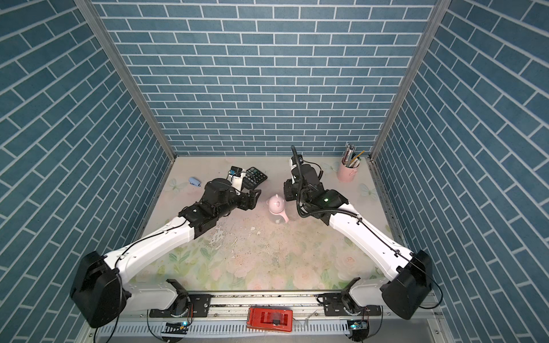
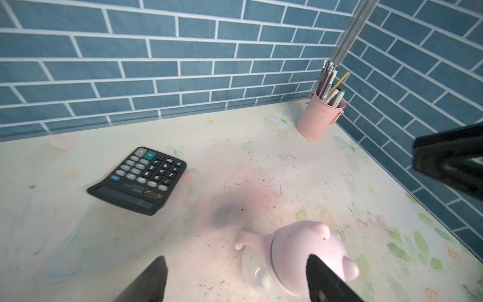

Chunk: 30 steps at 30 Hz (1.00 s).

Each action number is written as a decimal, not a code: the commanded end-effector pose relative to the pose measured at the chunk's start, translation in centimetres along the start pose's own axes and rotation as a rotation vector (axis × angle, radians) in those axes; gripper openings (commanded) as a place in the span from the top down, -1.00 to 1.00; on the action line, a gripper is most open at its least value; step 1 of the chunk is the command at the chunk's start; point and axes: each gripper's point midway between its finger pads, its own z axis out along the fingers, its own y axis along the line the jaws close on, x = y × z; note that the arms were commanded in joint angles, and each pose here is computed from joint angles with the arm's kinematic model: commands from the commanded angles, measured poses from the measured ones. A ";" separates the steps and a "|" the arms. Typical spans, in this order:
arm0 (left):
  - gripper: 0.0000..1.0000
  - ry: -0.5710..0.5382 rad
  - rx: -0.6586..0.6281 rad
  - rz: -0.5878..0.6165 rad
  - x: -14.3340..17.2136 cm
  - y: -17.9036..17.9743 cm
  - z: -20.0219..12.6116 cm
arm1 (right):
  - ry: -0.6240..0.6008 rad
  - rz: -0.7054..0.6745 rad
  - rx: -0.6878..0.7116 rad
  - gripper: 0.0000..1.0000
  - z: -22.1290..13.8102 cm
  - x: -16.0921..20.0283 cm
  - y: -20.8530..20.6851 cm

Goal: Assemble the baby bottles
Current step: Adjust the lid on the baby bottle, then reset both arms

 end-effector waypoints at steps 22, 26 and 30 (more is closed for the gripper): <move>-0.99 -0.048 -0.730 0.092 10.1 25.2 -5.1 | -0.116 0.134 0.704 -0.96 1.2 12.0 -28.2; -0.99 -0.086 -0.701 0.103 9.6 25.6 -3.7 | -0.202 0.148 0.708 -0.97 1.3 13.4 -29.8; -0.99 -0.118 -0.686 0.098 11.1 26.1 -2.7 | -0.242 0.141 0.700 -0.98 1.4 14.0 -30.4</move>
